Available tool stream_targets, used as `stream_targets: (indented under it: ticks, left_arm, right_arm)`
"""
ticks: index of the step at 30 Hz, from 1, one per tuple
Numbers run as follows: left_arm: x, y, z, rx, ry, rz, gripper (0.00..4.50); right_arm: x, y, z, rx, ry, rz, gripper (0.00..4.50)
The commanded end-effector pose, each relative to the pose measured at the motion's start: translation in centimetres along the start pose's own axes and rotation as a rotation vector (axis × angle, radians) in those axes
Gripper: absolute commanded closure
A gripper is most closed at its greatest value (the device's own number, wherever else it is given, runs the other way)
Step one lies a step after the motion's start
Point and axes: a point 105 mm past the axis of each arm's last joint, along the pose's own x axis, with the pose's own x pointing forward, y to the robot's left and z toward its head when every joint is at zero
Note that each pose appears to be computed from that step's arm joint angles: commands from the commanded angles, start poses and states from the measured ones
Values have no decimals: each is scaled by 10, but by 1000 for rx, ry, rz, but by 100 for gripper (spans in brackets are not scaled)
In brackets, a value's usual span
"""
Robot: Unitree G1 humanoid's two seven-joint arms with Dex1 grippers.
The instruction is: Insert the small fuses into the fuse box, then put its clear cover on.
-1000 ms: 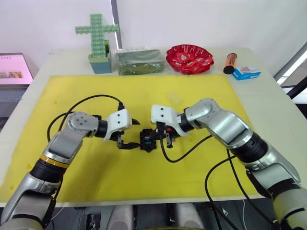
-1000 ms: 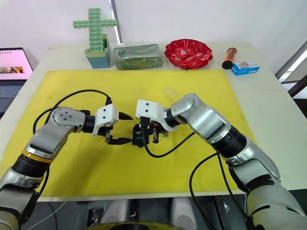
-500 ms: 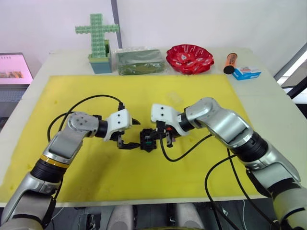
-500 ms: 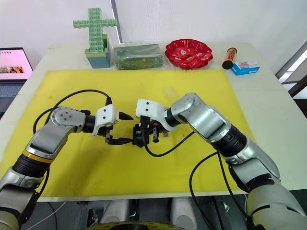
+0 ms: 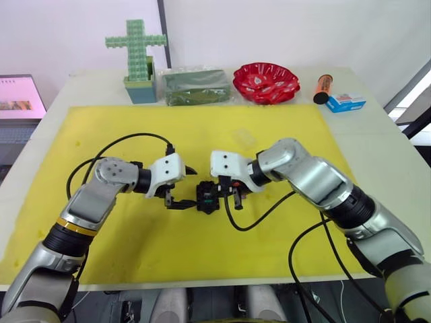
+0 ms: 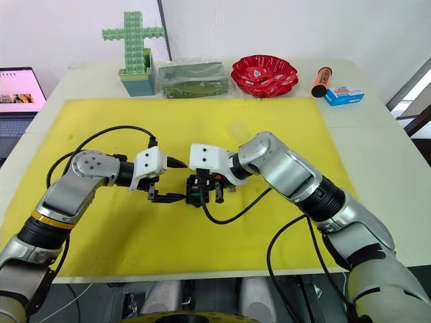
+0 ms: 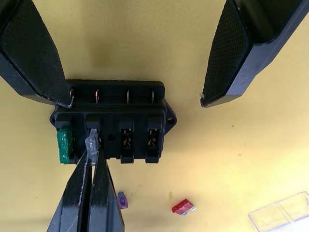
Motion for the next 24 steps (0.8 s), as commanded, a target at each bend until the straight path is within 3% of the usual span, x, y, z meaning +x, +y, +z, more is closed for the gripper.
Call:
stream_targets:
  ticks: [1,11,24]
  left_arm:
    - [-2,1,5,26,-15,14,3]
    - [-2,1,5,29,-12,16,3]
    - [-1,1,4,27,-14,20,3]
  right_arm:
    - [8,-2,-15,-2,75,-15,450]
    - [16,0,-24,-49,136,-9,450]
    - [11,0,-13,-34,97,4,450]
